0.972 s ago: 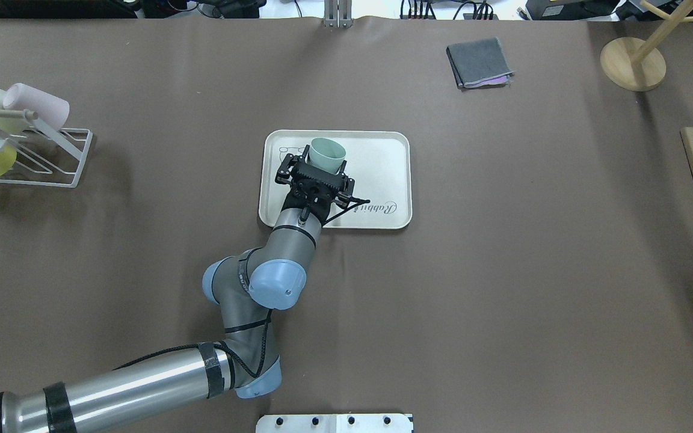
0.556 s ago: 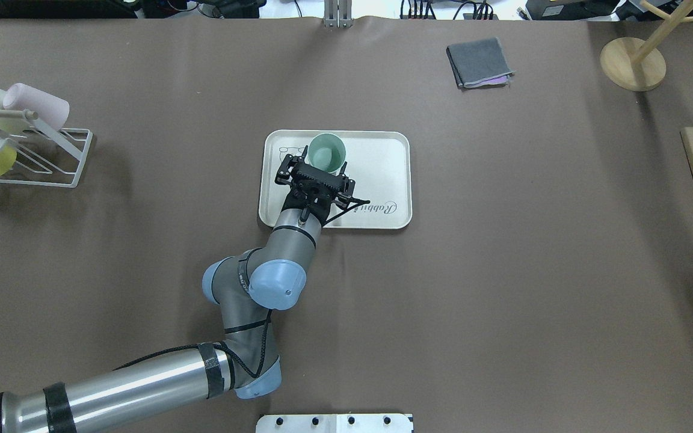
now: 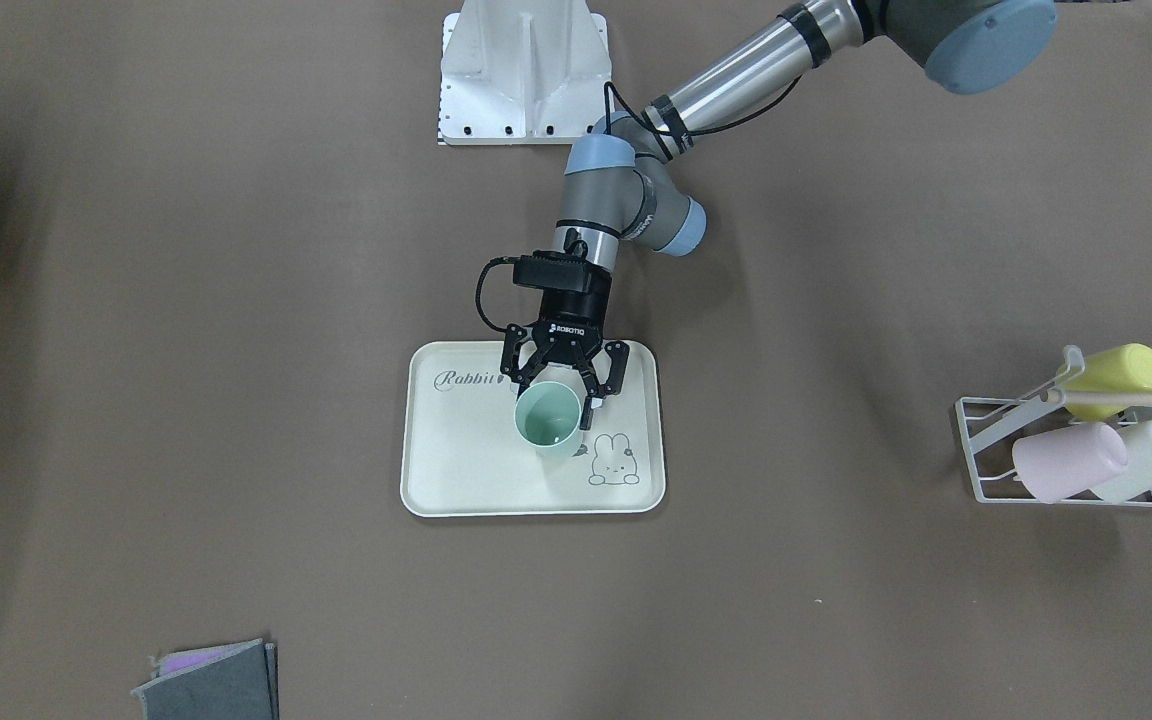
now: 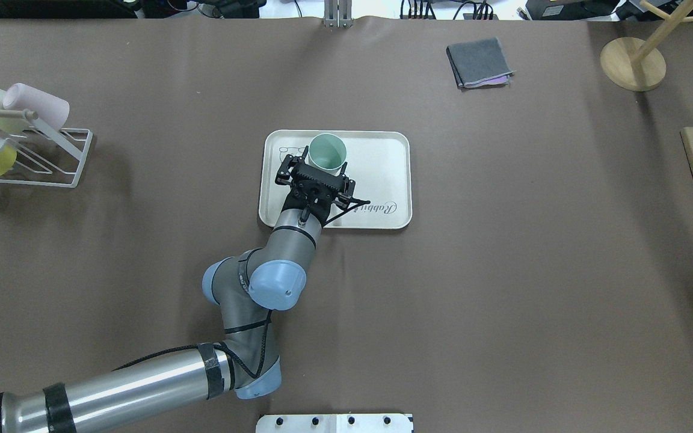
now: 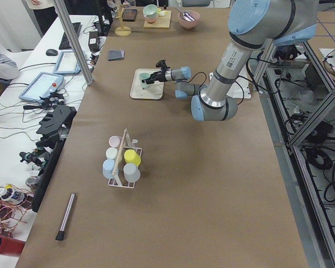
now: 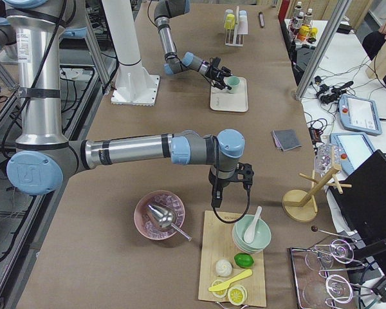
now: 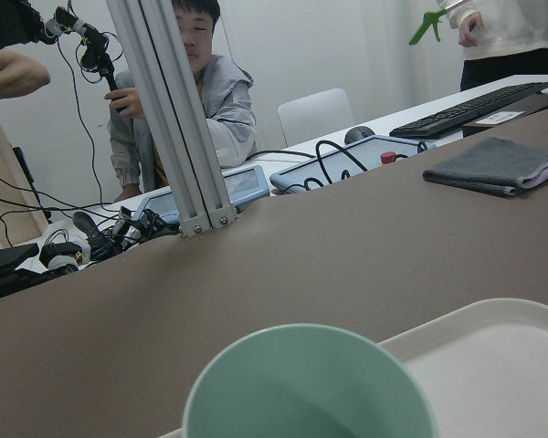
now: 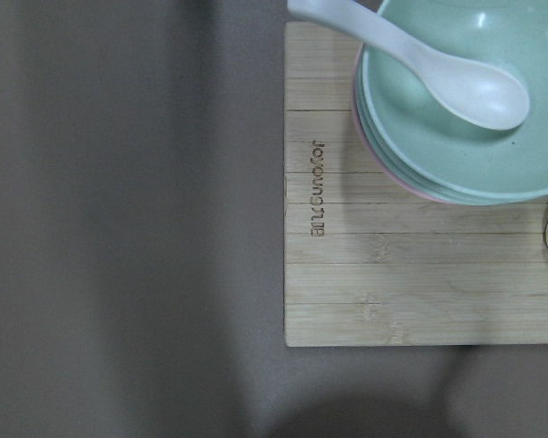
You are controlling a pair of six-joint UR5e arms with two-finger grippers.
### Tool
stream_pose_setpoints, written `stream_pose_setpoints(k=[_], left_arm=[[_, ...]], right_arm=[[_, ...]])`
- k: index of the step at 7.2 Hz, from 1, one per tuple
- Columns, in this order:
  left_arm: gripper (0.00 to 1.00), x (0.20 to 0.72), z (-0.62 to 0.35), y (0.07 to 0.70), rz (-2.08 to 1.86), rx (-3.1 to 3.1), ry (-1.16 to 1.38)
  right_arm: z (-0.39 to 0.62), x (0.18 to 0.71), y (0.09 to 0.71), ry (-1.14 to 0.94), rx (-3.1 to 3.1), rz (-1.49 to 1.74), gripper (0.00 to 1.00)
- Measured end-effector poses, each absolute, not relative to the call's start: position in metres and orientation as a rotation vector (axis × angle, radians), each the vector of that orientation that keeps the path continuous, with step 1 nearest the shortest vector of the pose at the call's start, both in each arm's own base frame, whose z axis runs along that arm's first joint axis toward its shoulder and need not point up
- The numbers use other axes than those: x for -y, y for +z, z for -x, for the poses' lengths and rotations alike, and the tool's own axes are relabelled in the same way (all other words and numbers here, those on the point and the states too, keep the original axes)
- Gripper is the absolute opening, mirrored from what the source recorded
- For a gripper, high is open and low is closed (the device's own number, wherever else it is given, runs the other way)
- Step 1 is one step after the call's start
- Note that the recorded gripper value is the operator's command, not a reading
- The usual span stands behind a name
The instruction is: Pick up and place green cup on tray
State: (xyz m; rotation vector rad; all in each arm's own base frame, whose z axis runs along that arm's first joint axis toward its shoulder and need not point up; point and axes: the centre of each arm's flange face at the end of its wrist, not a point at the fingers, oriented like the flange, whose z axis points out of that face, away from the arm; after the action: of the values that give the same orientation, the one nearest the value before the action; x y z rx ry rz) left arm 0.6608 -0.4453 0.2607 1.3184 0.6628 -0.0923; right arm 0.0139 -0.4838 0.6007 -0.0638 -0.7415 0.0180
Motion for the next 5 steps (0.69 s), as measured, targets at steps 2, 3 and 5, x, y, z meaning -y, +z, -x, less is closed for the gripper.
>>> stream_pose_setpoints(k=[2,3,5], left_arm=[[0.85,0.4452,-0.6608,0.2605,-1.319,-0.663,-0.093],[0.87,0.4448,-0.6609,0.2611,-1.318,-0.664,-0.092],[0.97,0.4441,-0.6606,0.2626,-1.318,-0.665,-0.093]], right_arm=[[-0.0135,0.4838,0.6007,0.017,0.741,0.064,1.0],[-0.0133,0.4838,0.6007,0.017,0.741,0.064,1.0],[-0.0134,0.4838,0.6008,0.017,0.741,0.064,1.0]])
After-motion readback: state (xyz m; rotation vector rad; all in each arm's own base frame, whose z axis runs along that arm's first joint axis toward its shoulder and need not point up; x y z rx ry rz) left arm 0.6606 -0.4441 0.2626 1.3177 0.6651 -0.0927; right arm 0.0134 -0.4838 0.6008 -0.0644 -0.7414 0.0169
